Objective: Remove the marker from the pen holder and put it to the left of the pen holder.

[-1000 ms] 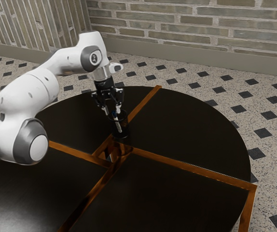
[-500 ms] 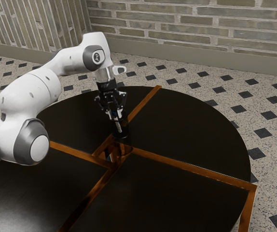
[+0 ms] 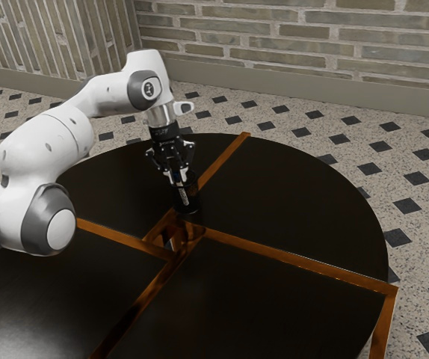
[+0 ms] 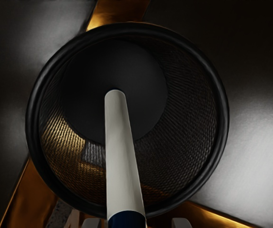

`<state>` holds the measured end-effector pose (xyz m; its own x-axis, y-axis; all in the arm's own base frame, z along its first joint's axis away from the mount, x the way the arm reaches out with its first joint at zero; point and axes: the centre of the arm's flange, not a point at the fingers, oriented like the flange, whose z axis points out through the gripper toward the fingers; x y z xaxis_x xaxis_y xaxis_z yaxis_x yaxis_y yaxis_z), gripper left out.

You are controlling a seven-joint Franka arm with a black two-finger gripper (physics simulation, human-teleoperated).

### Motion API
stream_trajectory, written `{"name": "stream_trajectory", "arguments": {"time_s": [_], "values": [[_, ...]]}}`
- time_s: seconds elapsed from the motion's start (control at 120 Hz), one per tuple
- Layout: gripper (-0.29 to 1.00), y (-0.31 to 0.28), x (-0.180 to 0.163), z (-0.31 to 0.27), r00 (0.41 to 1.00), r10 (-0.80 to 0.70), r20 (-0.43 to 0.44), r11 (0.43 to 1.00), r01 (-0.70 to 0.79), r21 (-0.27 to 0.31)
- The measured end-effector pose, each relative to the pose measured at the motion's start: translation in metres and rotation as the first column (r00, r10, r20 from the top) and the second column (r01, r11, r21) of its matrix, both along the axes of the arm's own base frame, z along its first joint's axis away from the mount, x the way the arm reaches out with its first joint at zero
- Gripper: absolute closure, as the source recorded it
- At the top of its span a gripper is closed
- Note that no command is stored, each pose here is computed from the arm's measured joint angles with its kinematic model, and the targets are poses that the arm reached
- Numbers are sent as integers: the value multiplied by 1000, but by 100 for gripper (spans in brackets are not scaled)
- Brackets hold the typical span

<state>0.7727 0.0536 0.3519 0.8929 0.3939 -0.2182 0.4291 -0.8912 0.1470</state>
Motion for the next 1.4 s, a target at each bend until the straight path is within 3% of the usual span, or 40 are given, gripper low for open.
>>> {"name": "stream_trajectory", "arguments": {"time_s": [0.783, 1.117, 1.4], "values": [[73, -3, -1, 8, 1000, -3, -1, 1000, 3, 13], [76, 23, -13, 76, 998, 19, 56, 998, -22, 55], [76, 84, -31, 114, 993, 84, 88, 995, -89, 49]]}}
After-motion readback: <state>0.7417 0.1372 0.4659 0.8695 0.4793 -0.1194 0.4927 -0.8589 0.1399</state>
